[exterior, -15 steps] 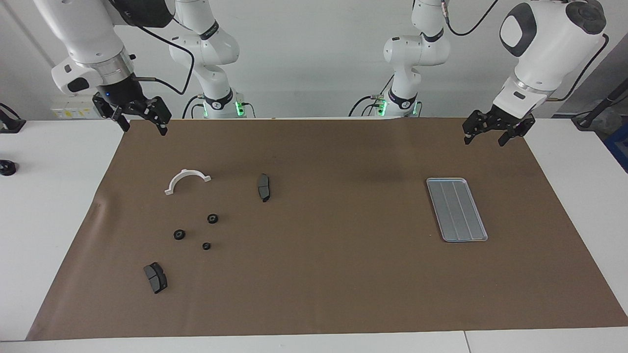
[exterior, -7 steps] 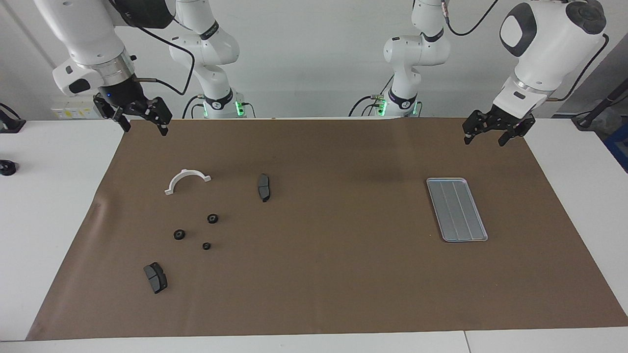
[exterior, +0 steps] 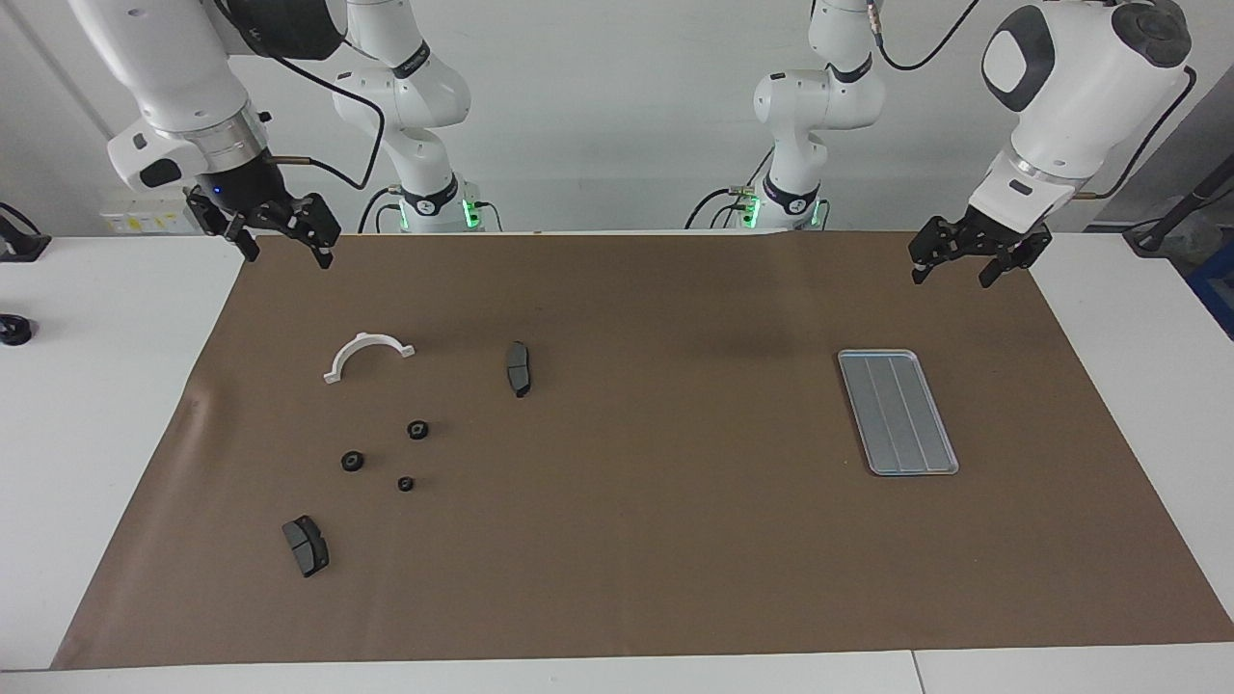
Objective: Pick bearing gear from pile to tray
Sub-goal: 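Reach the right gripper toward the cluster of black bearings, then grasp one black bearing with the right gripper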
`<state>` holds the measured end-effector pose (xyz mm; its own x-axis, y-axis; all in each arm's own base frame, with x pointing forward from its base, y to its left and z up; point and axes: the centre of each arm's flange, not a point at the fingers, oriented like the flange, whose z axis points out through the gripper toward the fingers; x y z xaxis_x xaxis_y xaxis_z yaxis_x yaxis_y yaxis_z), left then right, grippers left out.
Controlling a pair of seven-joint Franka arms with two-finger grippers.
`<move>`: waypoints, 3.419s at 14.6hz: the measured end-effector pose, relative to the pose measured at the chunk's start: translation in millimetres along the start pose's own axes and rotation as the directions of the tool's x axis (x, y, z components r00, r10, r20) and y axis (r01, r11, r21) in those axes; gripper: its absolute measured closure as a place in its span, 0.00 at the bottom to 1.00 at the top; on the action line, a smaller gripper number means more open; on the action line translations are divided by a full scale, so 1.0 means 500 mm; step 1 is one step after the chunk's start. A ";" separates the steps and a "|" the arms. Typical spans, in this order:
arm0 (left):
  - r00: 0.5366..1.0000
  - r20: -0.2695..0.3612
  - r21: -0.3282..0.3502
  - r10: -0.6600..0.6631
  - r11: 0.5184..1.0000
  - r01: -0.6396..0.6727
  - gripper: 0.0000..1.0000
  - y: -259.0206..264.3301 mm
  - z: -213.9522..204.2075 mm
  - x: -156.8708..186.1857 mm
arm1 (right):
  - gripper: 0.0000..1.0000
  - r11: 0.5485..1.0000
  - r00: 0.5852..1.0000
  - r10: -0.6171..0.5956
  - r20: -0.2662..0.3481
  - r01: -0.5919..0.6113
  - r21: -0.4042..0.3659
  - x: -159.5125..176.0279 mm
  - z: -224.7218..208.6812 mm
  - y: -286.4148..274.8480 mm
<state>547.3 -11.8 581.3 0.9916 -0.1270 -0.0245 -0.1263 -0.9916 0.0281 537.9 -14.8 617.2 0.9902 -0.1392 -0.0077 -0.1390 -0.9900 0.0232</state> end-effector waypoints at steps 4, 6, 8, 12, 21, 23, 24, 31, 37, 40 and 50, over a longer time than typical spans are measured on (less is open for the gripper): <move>1.000 0.000 0.000 0.000 1.000 0.000 0.00 0.000 0.000 0.000 | 0.00 1.000 1.000 -0.005 -0.018 0.005 0.008 0.054 0.060 -0.012; 1.000 0.000 0.000 0.000 1.000 0.000 0.00 0.000 0.000 0.000 | 0.00 1.000 0.999 -0.012 -0.047 0.013 0.020 0.113 0.128 -0.034; 1.000 0.000 0.000 0.000 1.000 0.000 0.00 0.000 0.000 0.000 | 0.00 0.999 0.996 -0.034 -0.079 0.036 0.030 0.176 0.226 -0.077; 1.000 0.000 0.000 0.000 1.000 0.000 0.00 0.000 0.000 0.000 | 0.00 0.996 0.990 -0.081 -0.118 0.086 0.035 0.250 0.405 -0.164; 1.000 0.000 0.000 0.000 1.000 0.000 0.00 0.000 0.000 0.000 | 0.05 0.994 0.979 -0.099 -0.176 0.107 0.038 0.294 0.602 -0.209; 1.000 0.000 0.000 0.000 1.000 0.000 0.00 0.000 0.000 0.000 | 0.12 0.992 0.981 -0.117 -0.153 0.123 0.033 0.280 0.634 -0.210; 1.000 0.000 0.000 0.000 1.000 0.000 0.00 0.000 0.000 0.000 | 0.23 0.990 0.981 -0.136 -0.139 0.141 0.029 0.271 0.650 -0.208; 1.000 0.000 0.000 0.000 1.000 0.000 0.00 0.000 0.000 0.000 | 0.33 0.982 0.976 -0.184 -0.121 0.188 0.021 0.260 0.654 -0.197; 1.000 0.000 0.000 0.000 1.000 0.000 0.00 0.000 0.000 0.000 | 0.44 0.984 0.977 -0.176 -0.119 0.180 0.021 0.260 0.644 -0.184; 1.000 0.000 0.000 0.000 1.000 0.000 0.00 0.000 0.000 0.000 | 0.54 0.983 0.978 -0.176 -0.113 0.180 0.020 0.257 0.650 -0.183; 1.000 0.000 0.000 0.000 1.000 0.000 0.00 0.000 0.000 0.000 | 0.77 0.984 0.977 -0.172 -0.128 0.177 0.024 0.264 0.611 -0.198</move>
<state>547.3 -11.8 581.3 0.9916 -0.1269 -0.0245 -0.1263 -0.9916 0.0281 679.1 58.2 308.3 0.9925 0.0373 0.1163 0.0379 -0.9993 -0.0028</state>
